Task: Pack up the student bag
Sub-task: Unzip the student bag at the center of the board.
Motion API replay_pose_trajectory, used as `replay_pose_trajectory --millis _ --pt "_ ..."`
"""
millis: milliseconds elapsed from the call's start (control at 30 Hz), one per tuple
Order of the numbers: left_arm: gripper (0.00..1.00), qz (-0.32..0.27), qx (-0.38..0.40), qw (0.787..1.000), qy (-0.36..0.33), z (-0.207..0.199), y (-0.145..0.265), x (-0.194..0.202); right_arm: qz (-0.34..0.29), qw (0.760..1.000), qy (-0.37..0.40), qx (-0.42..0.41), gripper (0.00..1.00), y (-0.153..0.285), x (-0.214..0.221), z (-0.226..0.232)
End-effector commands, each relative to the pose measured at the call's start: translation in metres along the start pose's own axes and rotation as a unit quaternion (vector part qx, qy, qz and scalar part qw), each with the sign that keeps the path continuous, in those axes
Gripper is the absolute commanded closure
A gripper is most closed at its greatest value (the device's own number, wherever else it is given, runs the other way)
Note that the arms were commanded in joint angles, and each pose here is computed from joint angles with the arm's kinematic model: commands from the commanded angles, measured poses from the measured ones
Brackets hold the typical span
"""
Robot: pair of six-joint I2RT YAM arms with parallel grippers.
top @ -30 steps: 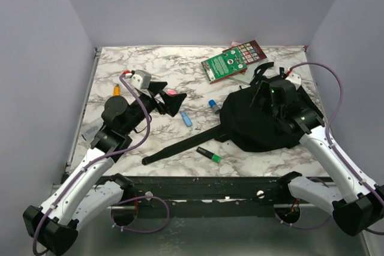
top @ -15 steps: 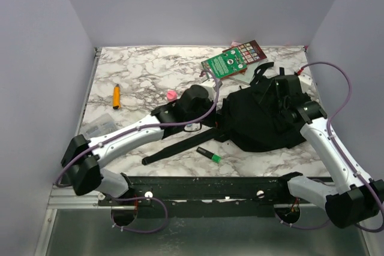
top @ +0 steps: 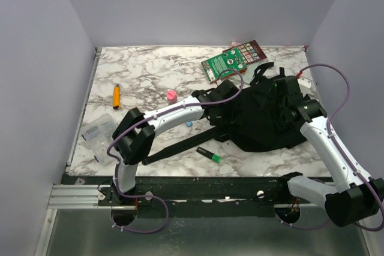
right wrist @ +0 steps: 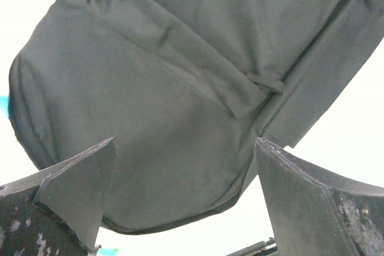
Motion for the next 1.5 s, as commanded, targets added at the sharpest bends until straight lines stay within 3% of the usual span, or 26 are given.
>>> replay_pose_trajectory --millis 0,133,233,367,467,500,533,733,933,1100,1467 --pt "0.16 0.036 -0.029 0.999 0.028 0.005 -0.018 0.008 -0.021 0.997 -0.021 -0.076 0.00 0.016 -0.001 0.008" --pt "0.30 0.076 -0.008 0.997 -0.002 -0.002 -0.031 0.014 -0.084 0.993 -0.041 -0.068 0.00 0.009 -0.009 -0.007" --pt "0.45 0.086 -0.017 0.996 -0.035 0.002 -0.030 0.015 -0.058 0.996 -0.053 -0.042 0.00 -0.008 -0.006 -0.015" --pt "0.56 0.081 -0.027 0.995 -0.051 0.013 -0.024 0.018 -0.019 0.996 -0.085 -0.037 0.02 -0.028 0.001 -0.024" --pt "0.62 0.085 -0.014 0.994 -0.067 0.010 -0.025 0.018 0.005 0.993 -0.110 -0.033 0.32 -0.045 0.003 -0.037" --pt "0.63 0.092 -0.006 0.993 -0.069 0.008 -0.025 0.020 0.012 0.992 -0.122 -0.023 0.38 -0.050 0.003 -0.045" --pt "0.66 0.098 0.001 0.993 -0.069 0.005 -0.025 0.021 0.022 0.991 -0.133 -0.013 0.39 -0.054 0.005 -0.050" --pt "0.68 0.149 0.057 0.986 -0.053 -0.005 -0.025 0.041 0.047 0.973 -0.224 0.012 0.40 -0.066 0.013 -0.081" --pt "0.68 0.155 0.070 0.984 -0.051 -0.006 -0.023 0.044 0.075 0.956 -0.283 0.033 0.41 -0.071 0.027 -0.094" --pt "0.73 0.179 0.093 0.979 -0.037 -0.012 -0.024 0.052 0.076 0.946 -0.313 0.034 0.47 -0.072 0.033 -0.093" --pt "0.76 0.189 0.115 0.975 -0.027 -0.018 -0.019 0.058 0.097 0.927 -0.356 0.071 0.47 -0.081 0.048 -0.097"
Point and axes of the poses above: each gripper's point midway between its finger pads, its own y axis back along the fingers, its own z axis along the line the jaws close on, x = y × z, the point moved 2 cm from there along y, back along the fingers, and after that the axes turned 3 degrees about -y, right-handed, at the moved point
